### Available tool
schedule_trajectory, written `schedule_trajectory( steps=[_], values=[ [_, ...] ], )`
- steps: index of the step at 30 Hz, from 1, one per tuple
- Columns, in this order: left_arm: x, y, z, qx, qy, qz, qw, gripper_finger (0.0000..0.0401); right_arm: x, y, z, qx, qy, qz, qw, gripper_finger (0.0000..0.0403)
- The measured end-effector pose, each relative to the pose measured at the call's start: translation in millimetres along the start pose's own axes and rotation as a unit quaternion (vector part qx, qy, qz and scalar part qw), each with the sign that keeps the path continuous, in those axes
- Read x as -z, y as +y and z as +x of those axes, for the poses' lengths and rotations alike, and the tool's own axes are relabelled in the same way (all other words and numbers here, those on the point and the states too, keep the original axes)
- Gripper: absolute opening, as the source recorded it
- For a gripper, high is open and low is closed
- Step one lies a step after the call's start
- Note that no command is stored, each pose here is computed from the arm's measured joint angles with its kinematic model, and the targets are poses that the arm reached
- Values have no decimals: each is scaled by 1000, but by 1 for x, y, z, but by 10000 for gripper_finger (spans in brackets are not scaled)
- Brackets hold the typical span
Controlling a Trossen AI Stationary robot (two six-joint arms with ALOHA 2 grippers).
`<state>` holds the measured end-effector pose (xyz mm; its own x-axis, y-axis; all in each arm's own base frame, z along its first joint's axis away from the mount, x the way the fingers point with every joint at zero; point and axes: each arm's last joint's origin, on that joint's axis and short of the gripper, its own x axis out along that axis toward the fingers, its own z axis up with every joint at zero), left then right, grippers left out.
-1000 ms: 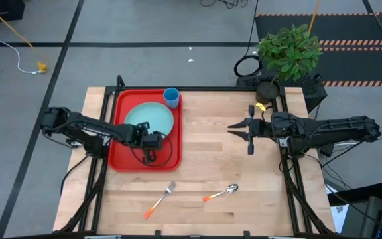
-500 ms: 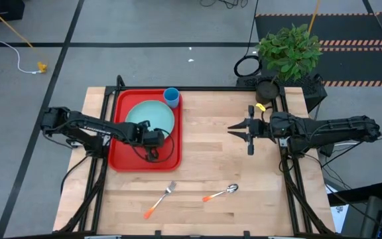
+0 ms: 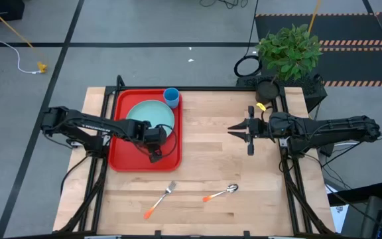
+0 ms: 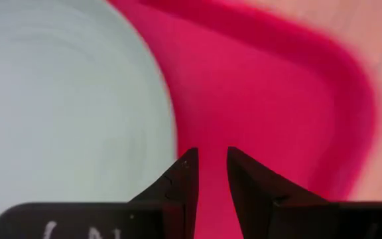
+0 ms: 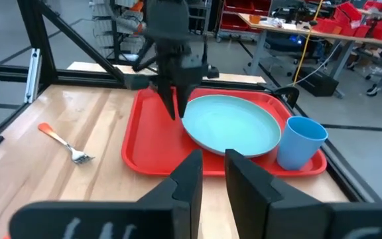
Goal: Pick and place plate/cup/fork/spoon on tray
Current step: Put the orange fork on the red serving tray to the right of the light green plate
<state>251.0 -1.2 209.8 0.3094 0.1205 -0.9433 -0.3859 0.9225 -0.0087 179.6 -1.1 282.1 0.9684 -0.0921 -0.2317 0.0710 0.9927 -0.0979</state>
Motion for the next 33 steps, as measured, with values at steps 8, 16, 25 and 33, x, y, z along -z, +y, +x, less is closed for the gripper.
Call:
schedule_trajectory(
  steps=[8, 16, 25, 33],
  values=[
    [-1, -41, -23, 54, -35, -22, 998, 81, 2, 2, 0, -6, 11, 30, 999, 59],
    [55, -111, -32, 71, -27, -86, 993, 81, 3, 7, -1, -19, 15, 10, 1000, 59],
    [87, -184, -3, 43, 39, -129, 990, 81, 5, 7, -1, -20, 29, -2, 999, 59],
    [57, -237, 7, -30, 69, -183, 980, 81, 12, 10, -2, -64, 60, 5, 996, 59]
  ],
)
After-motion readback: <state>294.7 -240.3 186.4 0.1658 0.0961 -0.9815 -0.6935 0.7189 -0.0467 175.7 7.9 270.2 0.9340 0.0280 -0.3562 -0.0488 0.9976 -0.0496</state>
